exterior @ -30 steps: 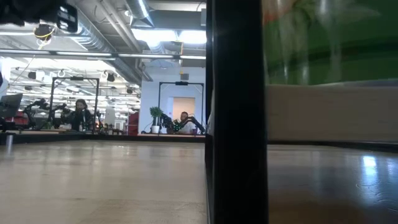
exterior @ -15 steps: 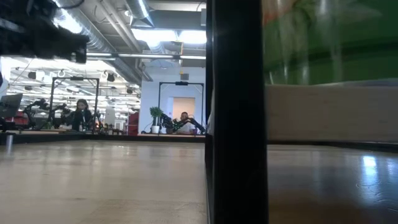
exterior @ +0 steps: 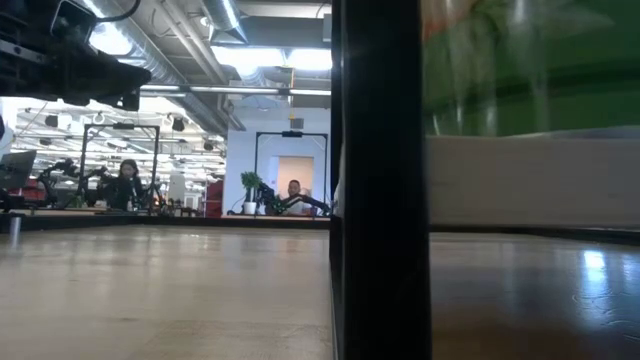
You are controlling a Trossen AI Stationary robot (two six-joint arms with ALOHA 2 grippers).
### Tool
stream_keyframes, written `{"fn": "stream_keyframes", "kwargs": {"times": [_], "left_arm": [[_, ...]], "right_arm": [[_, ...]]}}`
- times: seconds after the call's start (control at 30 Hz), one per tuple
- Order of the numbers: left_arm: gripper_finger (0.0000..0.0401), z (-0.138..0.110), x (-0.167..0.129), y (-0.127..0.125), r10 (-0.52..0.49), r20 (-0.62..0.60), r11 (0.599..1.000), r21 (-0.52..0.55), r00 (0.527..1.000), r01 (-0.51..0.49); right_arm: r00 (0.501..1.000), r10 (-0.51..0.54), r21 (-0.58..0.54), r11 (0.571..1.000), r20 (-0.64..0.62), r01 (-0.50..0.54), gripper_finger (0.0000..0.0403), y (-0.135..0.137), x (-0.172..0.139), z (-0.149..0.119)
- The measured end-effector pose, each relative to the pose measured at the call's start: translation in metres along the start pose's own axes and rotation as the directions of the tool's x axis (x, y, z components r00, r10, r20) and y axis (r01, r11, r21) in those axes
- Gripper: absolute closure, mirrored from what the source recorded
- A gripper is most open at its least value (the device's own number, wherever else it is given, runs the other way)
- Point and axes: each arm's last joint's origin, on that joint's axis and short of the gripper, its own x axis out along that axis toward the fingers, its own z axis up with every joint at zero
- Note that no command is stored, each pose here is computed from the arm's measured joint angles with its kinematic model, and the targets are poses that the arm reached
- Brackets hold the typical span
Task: Pick and place cans onto a shelf
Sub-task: Return to Home Position
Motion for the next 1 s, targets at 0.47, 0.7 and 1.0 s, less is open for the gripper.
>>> {"fn": "stream_keyframes", "kwargs": {"times": [0.47, 0.7, 1.0], "left_arm": [[0.0401, -0.0011, 0.0000, 0.0012, 0.046, -0.016, 0.998, -0.051, 0.999, -0.046], [0.0401, -0.0014, -0.0001, 0.0020, 0.072, -0.021, 0.996, -0.050, 0.997, -0.073], [0.0401, -0.0015, -0.0001, 0.0020, 0.074, -0.022, 0.996, -0.050, 0.997, -0.075]], "right_arm": [[0.998, 0.033, -0.084, 0.996, 0.057, -0.029, 0.0389, 0.0019, 0.0033, -0.0075], [0.998, 0.033, -0.080, 0.996, 0.057, -0.029, 0.0376, 0.0019, 0.0033, -0.0075], [0.998, 0.033, -0.084, 0.996, 0.057, -0.029, 0.0374, 0.0020, 0.0033, -0.0076]]}}
